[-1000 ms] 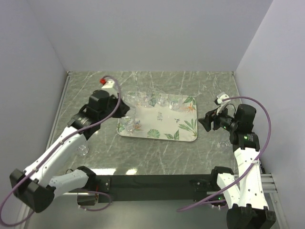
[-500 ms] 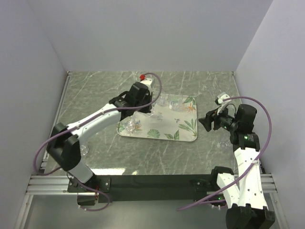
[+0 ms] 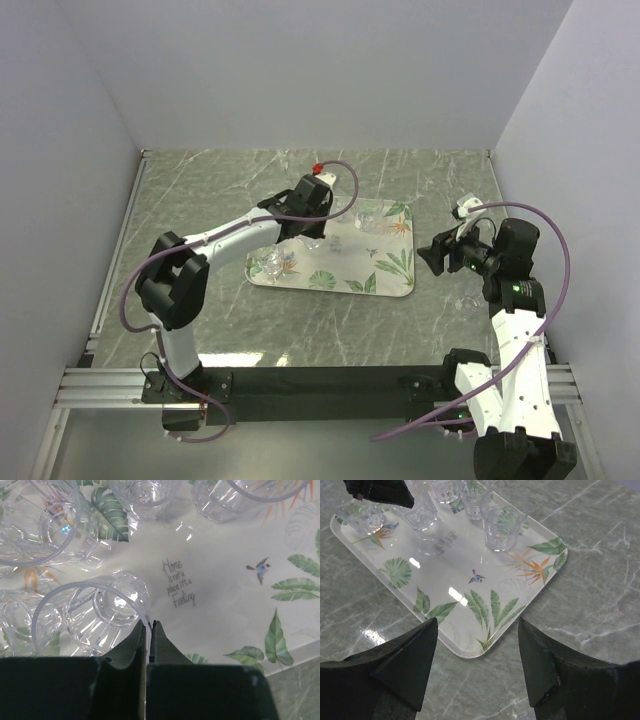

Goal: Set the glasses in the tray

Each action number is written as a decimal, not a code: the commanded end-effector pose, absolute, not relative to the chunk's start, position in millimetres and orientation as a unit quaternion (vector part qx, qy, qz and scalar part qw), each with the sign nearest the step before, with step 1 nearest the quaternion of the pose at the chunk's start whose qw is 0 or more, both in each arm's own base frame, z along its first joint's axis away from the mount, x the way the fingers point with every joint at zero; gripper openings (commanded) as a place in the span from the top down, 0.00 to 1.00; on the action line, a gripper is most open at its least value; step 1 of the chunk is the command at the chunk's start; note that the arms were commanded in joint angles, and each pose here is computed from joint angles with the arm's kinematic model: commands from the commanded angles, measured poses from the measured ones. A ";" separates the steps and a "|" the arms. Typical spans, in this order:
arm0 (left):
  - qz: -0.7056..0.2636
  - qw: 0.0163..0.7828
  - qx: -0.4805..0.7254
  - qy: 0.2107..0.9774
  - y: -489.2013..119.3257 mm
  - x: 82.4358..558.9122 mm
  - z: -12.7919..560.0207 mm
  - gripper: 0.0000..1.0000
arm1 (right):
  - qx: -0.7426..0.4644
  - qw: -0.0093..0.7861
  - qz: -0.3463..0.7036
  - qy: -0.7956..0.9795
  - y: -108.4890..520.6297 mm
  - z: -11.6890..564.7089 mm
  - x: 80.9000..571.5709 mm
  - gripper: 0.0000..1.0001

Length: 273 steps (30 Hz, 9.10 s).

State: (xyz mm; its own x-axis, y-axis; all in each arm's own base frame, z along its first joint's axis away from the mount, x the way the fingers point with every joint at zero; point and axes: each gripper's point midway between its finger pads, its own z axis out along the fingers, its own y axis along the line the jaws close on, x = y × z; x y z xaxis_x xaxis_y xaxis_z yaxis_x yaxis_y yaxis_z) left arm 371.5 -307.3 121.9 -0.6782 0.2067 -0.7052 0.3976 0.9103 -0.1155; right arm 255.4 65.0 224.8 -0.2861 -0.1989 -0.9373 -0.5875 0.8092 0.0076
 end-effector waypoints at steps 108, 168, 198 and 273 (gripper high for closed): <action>-0.038 0.645 0.027 0.763 -106.7 270.7 276.3 0.01 | -0.375 0.367 0.028 0.851 3.7 161.9 245.5 1.00; 0.004 0.630 0.015 0.776 -95.2 282.4 258.5 0.01 | -0.524 0.306 0.012 0.794 143.9 125.8 351.7 0.46; -0.170 0.572 -0.070 0.799 -112.9 234.9 296.1 0.01 | -0.387 0.505 0.127 0.761 97.8 208.1 258.8 0.31; 0.004 0.305 -0.433 0.848 15.7 244.8 120.5 1.00 | -0.380 0.502 0.169 0.758 96.3 203.7 228.2 0.31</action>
